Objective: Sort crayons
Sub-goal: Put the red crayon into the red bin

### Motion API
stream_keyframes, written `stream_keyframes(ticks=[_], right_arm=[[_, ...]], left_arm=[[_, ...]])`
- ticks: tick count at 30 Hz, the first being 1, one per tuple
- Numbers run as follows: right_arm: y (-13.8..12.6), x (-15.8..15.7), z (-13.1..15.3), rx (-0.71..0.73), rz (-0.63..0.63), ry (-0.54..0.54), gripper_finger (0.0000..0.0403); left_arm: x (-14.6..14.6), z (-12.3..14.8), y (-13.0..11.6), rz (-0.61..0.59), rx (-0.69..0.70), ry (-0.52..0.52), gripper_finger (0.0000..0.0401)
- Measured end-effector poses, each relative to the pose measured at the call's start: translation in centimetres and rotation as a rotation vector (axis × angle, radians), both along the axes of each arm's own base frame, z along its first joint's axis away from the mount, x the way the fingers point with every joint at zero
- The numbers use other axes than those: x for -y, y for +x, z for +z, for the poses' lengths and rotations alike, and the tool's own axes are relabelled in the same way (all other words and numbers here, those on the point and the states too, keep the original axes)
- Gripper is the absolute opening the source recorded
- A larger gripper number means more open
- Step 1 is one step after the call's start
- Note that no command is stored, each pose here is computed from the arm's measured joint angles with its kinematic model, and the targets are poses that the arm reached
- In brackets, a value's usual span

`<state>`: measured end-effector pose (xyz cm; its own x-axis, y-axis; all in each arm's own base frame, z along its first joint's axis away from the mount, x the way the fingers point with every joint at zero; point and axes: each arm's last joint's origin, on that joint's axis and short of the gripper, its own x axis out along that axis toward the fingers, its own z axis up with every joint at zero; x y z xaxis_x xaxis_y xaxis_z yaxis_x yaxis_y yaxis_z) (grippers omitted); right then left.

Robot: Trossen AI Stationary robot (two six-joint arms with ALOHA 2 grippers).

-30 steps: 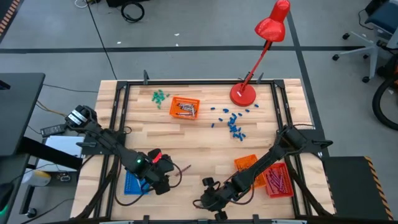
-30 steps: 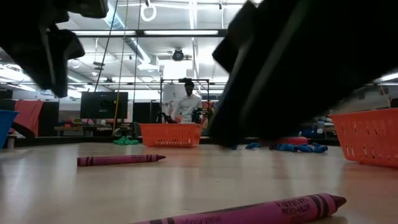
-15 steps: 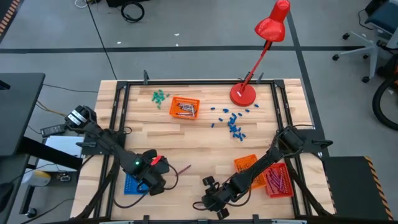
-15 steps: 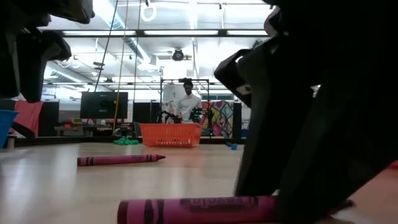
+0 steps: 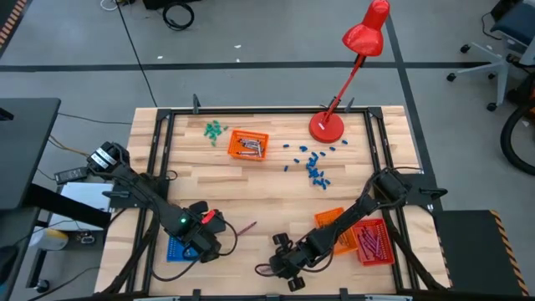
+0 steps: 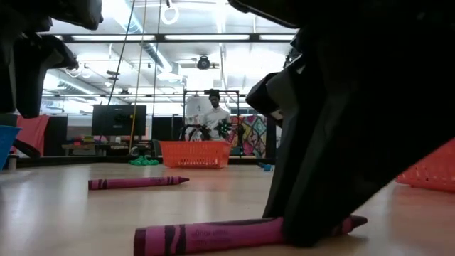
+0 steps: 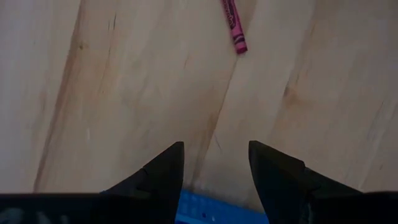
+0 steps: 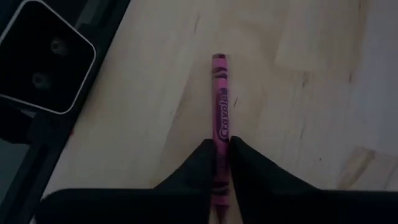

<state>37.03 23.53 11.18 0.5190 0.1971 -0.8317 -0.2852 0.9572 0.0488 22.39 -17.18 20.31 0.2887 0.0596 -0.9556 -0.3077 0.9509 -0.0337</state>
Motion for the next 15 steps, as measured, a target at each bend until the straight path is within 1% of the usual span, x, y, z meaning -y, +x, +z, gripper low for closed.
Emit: stream_keyframes(ticks=[3,5,8,10,15], right_arm=[[0.1,0.3,0.0,-0.025,0.006,0.021,0.0024],[0.2,0.5,0.0,-0.035,0.01,0.035,0.0014],[0.2,0.8,0.1,-0.054,-0.02,0.055,0.002],[0.3,1.2,0.3,-0.067,-0.034,0.062,0.0026],[-0.1,2.2,1.4,-0.097,-0.011,0.02,0.0022]], left_arm=[[0.3,0.1,0.3,0.001,0.034,-0.028,0.0192],[0.8,0.2,0.4,-0.024,0.071,-0.051,0.0192],[1.5,0.4,0.7,-0.061,0.122,-0.085,0.0192],[1.6,0.5,0.7,-0.064,0.14,-0.089,0.0192],[1.8,0.5,0.7,-0.059,0.147,-0.09,0.0192]])
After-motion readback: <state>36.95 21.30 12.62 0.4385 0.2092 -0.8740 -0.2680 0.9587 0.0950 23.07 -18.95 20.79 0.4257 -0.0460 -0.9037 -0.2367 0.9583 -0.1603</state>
